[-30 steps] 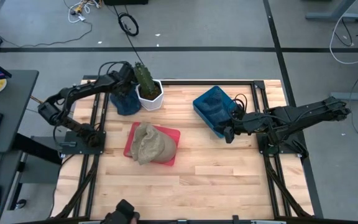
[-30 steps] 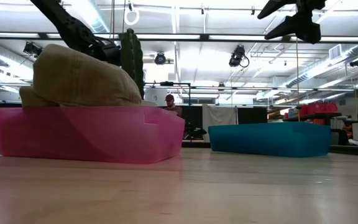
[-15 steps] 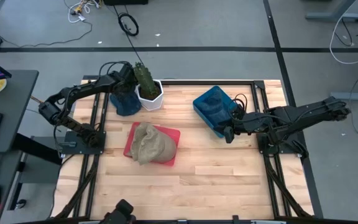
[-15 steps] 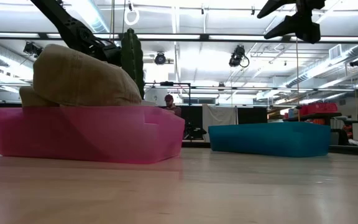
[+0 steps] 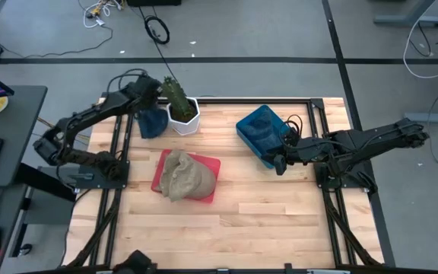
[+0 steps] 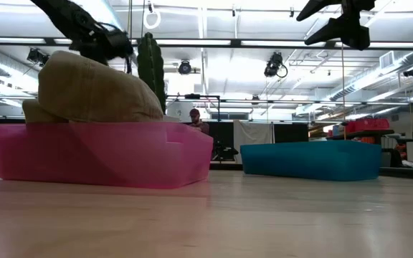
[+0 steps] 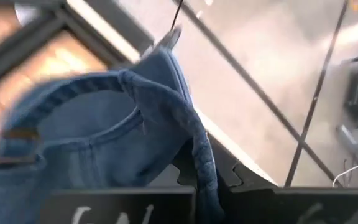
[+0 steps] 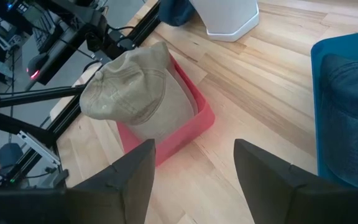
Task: Pick & Place hat
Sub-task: Put the blue cap into the blue bin
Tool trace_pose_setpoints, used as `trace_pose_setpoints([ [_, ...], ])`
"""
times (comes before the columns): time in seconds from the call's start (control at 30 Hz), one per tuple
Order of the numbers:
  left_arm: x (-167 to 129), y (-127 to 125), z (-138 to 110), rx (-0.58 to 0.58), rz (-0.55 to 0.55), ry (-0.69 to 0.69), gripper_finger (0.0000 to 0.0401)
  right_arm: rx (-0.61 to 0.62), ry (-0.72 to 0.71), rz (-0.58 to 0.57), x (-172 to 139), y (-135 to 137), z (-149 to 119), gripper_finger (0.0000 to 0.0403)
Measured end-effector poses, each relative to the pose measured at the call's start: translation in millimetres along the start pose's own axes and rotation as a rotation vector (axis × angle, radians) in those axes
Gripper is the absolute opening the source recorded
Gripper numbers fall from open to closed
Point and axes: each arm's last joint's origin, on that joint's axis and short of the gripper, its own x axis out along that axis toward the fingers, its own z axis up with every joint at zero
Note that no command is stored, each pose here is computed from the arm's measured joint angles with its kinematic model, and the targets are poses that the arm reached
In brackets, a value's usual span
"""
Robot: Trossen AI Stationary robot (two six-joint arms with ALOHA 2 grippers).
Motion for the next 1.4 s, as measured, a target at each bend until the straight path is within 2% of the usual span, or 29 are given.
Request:
trace_pose_setpoints([
  [0.2, -37.1, 6.1, 16.4, 0.027, -0.063, -0.092, 0.0005, 0.000, 0.000, 0.001, 0.0, 0.1, 0.0, 0.0222],
  [0.4, -76.0, 12.5, 32.3, 0.012, -0.191, -0.169, 0.0004, -0.009, 0.000, 0.000, 0.0, 0.0, 0.0, 0.0222],
  [0.67, -133.1, 22.6, 46.7, 0.054, -0.476, -0.221, 0.0003, -0.016, 0.000, 0.000, 0.0, 0.0, 0.0, 0.0222],
  [0.97, -182.8, 46.0, 63.2, -0.060, -0.706, -0.317, 0.0003, -0.023, -0.007, 0.009, 0.0, 0.9, 0.7, 0.0222],
  [1.13, -211.0, 48.4, 73.2, -0.076, -0.949, -0.371, 0.0003, -0.031, -0.019, 0.006, 0.0, 1.1, 1.3, 0.0222],
  [1.23, -220.2, 47.7, 74.9, -0.070, -1.067, -0.339, 0.0002, -0.047, -0.049, 0.003, -0.1, 2.0, 2.8, 0.0222],
  [1.4, -221.5, 44.4, 70.4, -0.037, -1.178, -0.167, 0.0002, -0.123, -0.129, 0.017, -0.5, 6.4, 8.1, 0.0222],
])
